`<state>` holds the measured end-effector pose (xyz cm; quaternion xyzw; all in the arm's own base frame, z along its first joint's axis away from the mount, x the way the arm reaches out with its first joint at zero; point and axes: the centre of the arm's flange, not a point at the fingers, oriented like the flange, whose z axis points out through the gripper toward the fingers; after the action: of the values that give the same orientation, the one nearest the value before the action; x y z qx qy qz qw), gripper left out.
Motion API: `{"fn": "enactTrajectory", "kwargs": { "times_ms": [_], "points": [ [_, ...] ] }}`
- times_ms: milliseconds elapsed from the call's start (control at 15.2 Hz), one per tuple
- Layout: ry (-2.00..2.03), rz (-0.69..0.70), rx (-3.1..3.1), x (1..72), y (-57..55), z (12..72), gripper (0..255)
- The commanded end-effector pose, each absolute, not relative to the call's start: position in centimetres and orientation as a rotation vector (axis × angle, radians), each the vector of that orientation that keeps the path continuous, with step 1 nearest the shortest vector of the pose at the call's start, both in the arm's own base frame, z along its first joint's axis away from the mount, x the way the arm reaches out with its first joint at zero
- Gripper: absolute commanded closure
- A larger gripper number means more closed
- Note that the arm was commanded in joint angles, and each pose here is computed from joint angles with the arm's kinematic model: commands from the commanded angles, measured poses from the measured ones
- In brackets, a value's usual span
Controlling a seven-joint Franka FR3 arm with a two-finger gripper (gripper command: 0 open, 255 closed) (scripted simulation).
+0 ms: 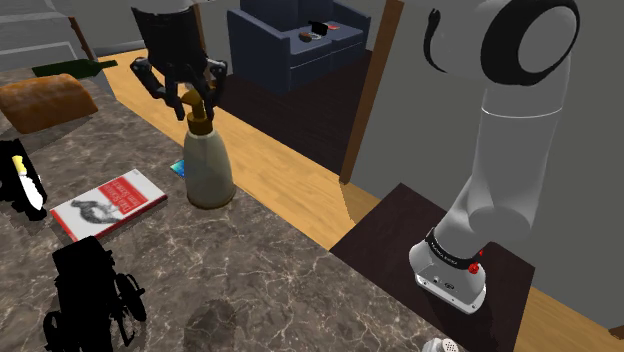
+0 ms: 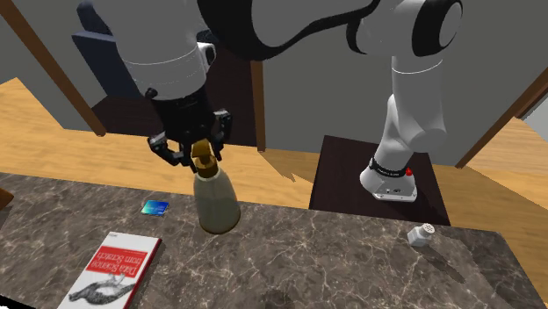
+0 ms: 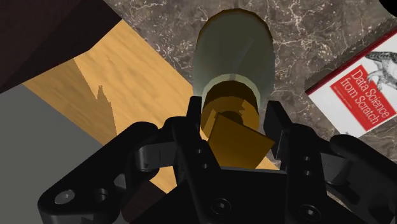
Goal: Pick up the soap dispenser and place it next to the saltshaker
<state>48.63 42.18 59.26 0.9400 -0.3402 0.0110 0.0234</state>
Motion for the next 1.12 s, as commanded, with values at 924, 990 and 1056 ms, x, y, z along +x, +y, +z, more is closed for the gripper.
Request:
{"fn": "enactTrajectory", "kwargs": {
  "times_ms": [924,990,1056],
  "points": [
    [-1.053,0.035,2.910,29.5,39.1,66.9,255],
    [-1.053,0.035,2.910,28.3,38.9,67.4,255],
    [-1.053,0.035,2.910,27.1,38.7,67.9,255]
  ]
}}
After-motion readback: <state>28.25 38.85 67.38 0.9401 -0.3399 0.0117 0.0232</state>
